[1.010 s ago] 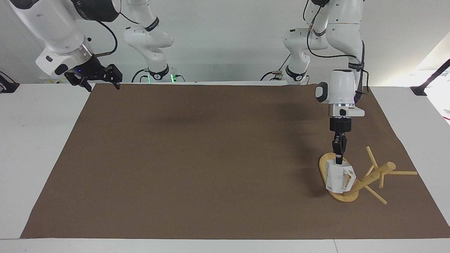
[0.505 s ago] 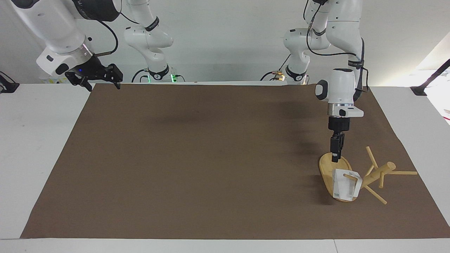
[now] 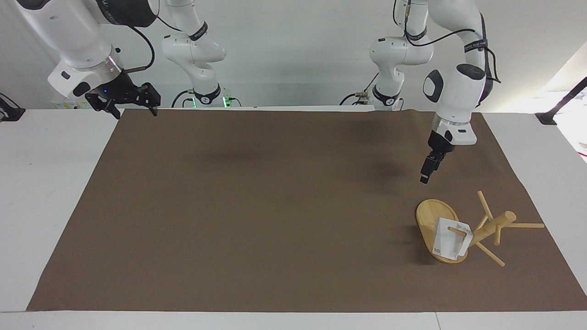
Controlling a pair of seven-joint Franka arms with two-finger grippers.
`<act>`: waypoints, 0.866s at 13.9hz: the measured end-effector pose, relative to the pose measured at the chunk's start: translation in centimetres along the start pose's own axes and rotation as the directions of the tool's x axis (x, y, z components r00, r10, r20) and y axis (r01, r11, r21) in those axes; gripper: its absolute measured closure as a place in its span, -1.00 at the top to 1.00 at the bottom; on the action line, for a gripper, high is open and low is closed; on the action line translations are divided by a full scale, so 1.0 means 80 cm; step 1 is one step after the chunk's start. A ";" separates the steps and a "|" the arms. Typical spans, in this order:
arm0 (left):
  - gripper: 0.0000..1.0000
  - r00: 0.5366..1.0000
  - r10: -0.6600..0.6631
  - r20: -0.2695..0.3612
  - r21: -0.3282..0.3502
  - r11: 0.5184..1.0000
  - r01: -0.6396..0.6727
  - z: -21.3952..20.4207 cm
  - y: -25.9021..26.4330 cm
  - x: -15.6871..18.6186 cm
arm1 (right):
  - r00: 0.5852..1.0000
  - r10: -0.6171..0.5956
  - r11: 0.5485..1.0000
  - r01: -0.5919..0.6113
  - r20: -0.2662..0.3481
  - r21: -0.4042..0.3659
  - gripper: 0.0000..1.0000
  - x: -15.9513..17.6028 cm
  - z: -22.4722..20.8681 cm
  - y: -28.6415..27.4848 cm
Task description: Hang cup on rack
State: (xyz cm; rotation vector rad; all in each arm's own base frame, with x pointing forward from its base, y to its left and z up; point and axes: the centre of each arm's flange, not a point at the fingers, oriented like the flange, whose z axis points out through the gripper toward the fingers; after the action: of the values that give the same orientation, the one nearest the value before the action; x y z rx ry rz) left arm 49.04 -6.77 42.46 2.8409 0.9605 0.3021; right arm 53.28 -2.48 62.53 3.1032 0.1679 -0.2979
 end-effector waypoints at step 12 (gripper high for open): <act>1.00 0.652 0.672 0.352 0.054 0.680 -0.731 -0.197 0.063 0.095 | 1.000 0.000 1.000 0.000 0.000 0.000 1.00 0.000 0.000 0.000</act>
State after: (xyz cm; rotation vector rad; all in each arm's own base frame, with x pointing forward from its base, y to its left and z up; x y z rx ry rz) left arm 54.32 -5.25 59.83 3.1714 -0.2485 -0.1904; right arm 53.27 -2.48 62.54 3.1032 0.1679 -0.2974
